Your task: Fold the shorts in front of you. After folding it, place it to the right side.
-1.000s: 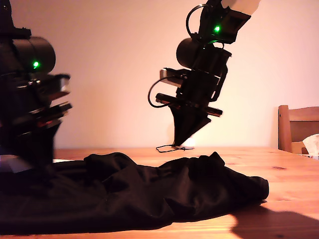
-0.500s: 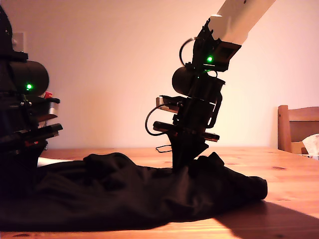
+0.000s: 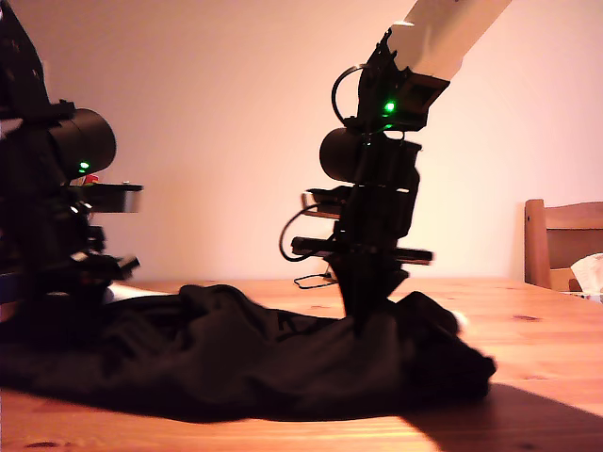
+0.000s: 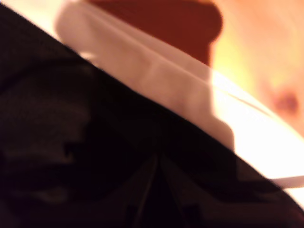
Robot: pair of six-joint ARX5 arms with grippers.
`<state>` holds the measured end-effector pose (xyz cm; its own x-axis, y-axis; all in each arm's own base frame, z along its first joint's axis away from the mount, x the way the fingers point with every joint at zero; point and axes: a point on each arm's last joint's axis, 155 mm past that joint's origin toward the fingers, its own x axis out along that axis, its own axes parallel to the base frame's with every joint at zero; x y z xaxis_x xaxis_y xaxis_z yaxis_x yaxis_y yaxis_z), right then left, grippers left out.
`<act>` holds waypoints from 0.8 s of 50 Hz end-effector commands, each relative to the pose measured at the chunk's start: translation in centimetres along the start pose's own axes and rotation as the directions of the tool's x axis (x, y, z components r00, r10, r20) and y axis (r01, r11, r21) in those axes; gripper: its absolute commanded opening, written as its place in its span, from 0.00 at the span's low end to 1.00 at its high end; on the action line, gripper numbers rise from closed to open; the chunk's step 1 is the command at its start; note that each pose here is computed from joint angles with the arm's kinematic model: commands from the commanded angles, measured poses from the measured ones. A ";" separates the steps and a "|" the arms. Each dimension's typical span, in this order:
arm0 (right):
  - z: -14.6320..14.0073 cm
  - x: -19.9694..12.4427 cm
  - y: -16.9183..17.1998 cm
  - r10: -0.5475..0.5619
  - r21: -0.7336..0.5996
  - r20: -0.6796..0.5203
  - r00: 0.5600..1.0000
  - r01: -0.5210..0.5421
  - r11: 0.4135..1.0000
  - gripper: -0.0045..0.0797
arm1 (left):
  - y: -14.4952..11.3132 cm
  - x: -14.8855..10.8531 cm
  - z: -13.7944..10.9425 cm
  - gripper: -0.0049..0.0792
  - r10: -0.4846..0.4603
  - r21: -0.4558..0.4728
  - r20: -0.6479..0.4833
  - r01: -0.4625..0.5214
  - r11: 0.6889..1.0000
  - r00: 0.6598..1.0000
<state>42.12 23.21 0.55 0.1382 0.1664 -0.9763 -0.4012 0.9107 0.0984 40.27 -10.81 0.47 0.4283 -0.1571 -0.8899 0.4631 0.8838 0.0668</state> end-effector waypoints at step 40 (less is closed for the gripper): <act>-9.9 1.9 9.1 -0.039 0.028 -0.247 0.968 0.047 0.998 0.04 | -4.4 4.1 6.3 0.03 -0.139 0.331 0.289 0.037 0.943 0.947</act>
<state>32.32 28.35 0.19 -0.0046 0.0777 -0.9970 -0.3571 0.9311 0.0742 46.32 -16.75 1.39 0.6103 -0.3737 -0.6986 0.6698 0.7142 0.2031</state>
